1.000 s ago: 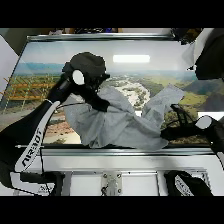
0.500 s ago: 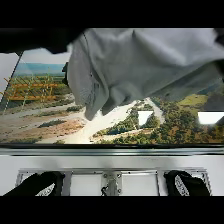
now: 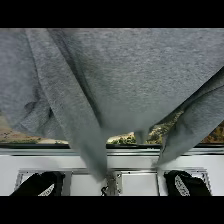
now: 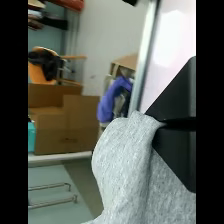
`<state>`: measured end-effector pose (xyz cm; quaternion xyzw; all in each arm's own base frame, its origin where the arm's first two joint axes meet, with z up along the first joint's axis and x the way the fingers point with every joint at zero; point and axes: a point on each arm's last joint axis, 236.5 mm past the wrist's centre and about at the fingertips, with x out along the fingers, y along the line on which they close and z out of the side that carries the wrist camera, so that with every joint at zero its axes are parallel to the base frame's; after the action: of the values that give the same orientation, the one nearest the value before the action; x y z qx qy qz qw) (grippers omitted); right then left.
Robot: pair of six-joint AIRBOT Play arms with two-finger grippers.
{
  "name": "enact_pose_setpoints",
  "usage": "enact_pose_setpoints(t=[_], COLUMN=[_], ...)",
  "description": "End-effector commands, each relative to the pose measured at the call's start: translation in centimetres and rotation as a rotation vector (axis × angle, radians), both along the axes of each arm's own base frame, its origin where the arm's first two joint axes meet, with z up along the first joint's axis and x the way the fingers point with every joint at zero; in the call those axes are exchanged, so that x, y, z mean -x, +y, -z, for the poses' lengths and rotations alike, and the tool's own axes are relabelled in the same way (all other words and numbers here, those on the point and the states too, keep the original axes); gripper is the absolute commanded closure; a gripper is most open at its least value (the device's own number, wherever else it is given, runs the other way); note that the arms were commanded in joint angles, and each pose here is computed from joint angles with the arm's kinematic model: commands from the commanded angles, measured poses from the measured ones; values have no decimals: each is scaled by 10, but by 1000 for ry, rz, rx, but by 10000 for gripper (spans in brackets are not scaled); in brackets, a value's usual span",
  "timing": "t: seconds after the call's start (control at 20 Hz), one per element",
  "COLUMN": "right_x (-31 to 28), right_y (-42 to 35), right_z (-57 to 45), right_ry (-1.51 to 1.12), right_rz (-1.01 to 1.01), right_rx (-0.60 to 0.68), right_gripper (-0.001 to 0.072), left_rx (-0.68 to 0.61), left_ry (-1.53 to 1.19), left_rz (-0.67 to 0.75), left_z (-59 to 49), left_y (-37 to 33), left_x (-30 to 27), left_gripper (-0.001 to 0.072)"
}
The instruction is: Fold the clothes and pants, and hang the long-sleeved shirts on hangers.
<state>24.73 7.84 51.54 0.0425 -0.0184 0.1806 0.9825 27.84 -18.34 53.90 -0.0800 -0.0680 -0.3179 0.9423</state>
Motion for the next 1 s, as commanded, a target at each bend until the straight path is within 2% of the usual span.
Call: enact_pose_setpoints(t=[0.0, 0.15, 0.25, 0.35, 0.45, 0.55, 0.65, 0.75, 0.9, 0.95], right_x=[-66, -151, -205, -237, -247, -240, -217, -174, -82, -54], right_y=[-8, -24, -40, -43, -41, -38, -35, -40, -45, -45], right_z=[55, 143, 194, 227, 244, 252, 277, 334, 446, 476], right_ry=[246, 516, 590, 606, 603, 611, 656, 757, 972, 1032], right_rz=[-22, -21, 28, 40, 51, 83, 86, 95, 69, 55], right_rx=[-81, -95, -32, 52, 192, 295, 341, 396, 412, 414], right_gripper=[688, 688, 688, 688, 689, 689, 690, 690, 686, 659], left_rx=[-144, -228, -223, -176, -136, -241, -342, -446, -579, -635], left_ry=[187, 386, 472, 513, 576, 654, 715, 769, 928, 978], left_rz=[-169, -227, -273, -267, -231, -216, -213, -195, -100, -60], left_z=[67, 153, 198, 220, 235, 268, 312, 374, 494, 529], left_y=[1, -3, 7, 11, 11, 14, 13, 10, 6, 6], left_x=[-92, -181, -232, -258, -258, -235, -201, -152, -56, -24], left_gripper=[693, 693, 693, 693, 693, 695, 695, 694, 693, 693])
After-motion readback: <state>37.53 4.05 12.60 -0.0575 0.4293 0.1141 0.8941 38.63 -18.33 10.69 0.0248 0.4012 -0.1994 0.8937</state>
